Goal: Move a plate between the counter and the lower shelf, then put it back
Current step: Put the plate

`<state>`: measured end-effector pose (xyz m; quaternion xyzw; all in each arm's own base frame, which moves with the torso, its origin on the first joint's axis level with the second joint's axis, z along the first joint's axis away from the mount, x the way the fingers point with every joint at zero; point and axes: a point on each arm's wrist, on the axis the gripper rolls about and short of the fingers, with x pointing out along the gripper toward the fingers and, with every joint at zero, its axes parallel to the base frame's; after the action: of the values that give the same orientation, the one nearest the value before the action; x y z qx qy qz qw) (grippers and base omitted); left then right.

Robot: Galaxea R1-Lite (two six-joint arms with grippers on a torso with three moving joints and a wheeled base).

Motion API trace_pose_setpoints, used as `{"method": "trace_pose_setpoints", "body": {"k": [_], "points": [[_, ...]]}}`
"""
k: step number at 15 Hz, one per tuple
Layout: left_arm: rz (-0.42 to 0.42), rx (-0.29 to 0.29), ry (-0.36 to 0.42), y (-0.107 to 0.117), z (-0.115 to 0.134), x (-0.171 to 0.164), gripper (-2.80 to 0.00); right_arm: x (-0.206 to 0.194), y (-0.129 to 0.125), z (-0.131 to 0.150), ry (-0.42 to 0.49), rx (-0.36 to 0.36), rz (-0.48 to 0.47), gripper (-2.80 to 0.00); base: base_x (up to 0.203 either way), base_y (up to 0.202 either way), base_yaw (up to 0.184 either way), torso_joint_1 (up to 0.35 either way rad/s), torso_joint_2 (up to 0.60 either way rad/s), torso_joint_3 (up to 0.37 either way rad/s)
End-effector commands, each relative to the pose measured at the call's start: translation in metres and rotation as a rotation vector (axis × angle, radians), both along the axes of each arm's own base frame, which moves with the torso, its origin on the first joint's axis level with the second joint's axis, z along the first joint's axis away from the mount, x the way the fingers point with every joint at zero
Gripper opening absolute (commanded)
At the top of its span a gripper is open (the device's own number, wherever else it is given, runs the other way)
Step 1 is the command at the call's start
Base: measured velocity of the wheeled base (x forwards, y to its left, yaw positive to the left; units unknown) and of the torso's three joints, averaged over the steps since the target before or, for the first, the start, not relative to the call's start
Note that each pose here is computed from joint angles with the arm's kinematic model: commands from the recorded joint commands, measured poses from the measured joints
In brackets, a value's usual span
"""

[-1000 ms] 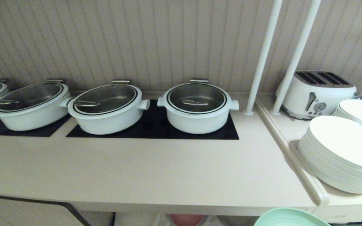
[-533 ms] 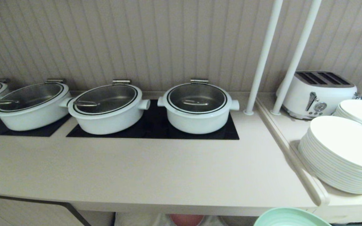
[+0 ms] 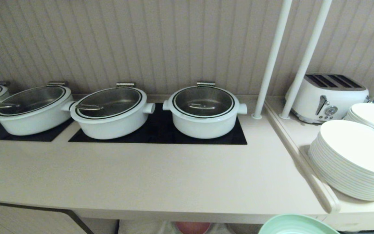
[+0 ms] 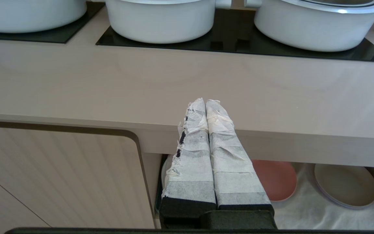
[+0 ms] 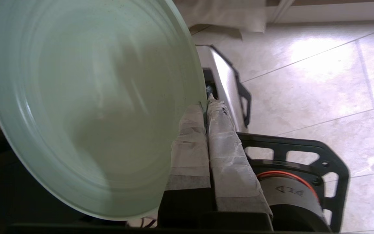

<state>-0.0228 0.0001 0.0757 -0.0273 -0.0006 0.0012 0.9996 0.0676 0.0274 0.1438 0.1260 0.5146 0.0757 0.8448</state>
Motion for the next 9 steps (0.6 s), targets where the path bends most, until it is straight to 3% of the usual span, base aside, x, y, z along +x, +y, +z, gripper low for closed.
{"method": "trace_pose_setpoints", "body": {"k": [1, 9], "points": [[0.001, -0.001, 0.000, 0.000, 0.000, 0.000, -2.80, 0.009, 0.004, 0.001, 0.025, 0.005, 0.004, -2.80, 0.000, 0.000, 0.000, 0.000, 0.00, 0.000], [0.001, -0.001, 0.000, 0.000, 0.000, 0.000, -2.80, 0.059, 0.021, 0.010, 0.078, 0.010, -0.049, -2.80, 0.000, 0.000, 0.000, 0.000, 0.00, 0.000]]}}
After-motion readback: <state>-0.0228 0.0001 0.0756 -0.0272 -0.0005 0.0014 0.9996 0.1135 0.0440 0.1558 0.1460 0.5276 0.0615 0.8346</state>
